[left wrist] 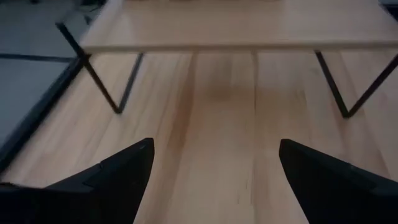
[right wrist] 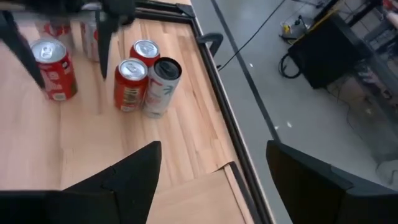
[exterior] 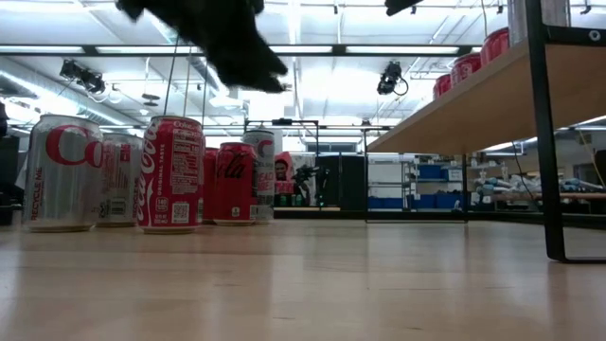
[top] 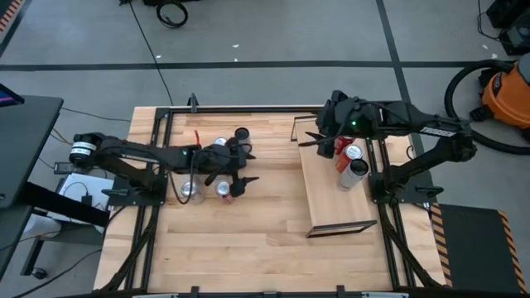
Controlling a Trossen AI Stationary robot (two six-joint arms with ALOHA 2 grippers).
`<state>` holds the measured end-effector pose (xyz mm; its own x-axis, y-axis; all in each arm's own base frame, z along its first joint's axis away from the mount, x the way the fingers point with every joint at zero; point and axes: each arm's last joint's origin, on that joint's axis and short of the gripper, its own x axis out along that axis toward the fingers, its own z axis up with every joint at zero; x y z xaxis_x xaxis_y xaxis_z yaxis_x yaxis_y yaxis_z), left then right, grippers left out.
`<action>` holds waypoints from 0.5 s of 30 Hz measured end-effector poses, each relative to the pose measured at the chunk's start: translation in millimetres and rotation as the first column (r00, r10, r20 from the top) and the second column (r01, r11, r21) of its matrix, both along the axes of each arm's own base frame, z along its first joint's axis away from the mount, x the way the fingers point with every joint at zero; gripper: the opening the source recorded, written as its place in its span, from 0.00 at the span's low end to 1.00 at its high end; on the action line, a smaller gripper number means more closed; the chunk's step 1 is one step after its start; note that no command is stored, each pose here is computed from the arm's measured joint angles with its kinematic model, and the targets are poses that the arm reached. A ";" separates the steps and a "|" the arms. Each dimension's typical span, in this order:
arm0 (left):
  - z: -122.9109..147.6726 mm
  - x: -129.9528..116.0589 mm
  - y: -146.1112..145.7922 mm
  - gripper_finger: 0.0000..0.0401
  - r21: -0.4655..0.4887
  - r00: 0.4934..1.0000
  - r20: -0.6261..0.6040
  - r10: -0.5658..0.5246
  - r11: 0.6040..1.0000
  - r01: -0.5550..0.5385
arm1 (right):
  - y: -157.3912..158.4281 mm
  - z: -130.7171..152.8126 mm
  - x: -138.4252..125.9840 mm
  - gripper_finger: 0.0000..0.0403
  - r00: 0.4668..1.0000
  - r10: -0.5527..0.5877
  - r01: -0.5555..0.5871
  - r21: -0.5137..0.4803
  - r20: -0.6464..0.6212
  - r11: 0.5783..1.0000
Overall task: Place canned beverage on shelf
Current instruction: Put the white pink soda can on the shelf aligned with the other white pink soda can
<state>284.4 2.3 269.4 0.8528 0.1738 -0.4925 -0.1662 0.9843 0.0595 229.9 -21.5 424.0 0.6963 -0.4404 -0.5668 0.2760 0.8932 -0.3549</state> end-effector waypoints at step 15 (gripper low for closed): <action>29.1 -16.5 65.9 0.89 0.069 0.949 -0.232 0.215 0.976 -0.205 | 5.1 -3.2 -3.0 0.74 0.997 0.056 -0.054 0.030 -0.045 0.998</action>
